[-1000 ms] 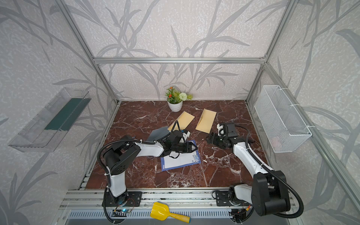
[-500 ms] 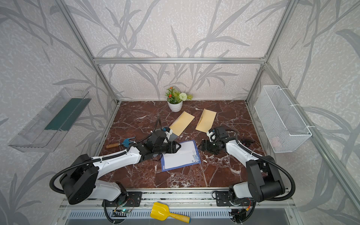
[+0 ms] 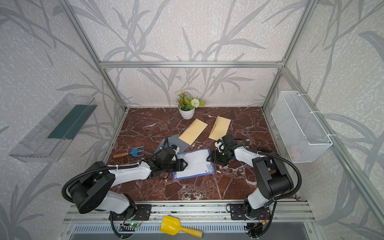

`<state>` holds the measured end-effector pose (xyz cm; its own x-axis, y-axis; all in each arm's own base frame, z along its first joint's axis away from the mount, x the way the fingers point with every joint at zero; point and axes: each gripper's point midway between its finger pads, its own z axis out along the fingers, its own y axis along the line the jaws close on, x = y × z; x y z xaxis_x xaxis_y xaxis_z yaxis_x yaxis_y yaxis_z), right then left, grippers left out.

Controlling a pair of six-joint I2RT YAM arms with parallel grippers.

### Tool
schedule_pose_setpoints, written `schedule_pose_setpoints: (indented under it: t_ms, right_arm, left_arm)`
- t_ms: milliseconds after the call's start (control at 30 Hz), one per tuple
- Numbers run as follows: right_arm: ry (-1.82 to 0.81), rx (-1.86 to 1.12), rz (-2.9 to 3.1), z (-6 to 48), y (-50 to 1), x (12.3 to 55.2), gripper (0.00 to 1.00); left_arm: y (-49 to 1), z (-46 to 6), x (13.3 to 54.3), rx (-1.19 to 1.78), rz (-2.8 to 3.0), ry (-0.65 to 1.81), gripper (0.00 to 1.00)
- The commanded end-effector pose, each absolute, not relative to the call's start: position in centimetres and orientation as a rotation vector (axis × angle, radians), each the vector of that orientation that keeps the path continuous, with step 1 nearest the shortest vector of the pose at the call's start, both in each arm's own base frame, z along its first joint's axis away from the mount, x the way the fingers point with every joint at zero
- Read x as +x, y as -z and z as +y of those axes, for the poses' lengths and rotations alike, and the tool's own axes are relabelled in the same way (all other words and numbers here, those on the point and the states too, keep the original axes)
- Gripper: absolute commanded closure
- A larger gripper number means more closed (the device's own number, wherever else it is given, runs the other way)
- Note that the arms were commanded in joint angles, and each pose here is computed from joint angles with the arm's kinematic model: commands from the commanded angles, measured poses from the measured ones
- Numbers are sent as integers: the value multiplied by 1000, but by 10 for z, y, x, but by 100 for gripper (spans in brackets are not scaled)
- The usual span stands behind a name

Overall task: Fold the letter paper in half and place it into the envelope
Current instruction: Fold the letter paper at the center of the board.

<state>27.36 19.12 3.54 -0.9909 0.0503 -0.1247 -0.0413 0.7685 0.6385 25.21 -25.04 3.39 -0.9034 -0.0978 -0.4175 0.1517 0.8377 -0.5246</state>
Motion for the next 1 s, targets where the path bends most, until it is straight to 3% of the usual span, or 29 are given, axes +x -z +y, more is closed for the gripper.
schedule_pose_setpoints:
  t_ms: [0,500,967]
  right_arm:
    - [-1126,-16,2790,206,-38,281,31]
    - [-1139,-252,2612,270,-121,269,31]
    - [-1162,-311,2591,314,-125,264,30]
  left_arm:
    - [-15,-248,246,34,2645,775,35]
    - [-15,-265,258,-2,2589,935,36]
    - [-55,-249,283,-111,2409,1068,36]
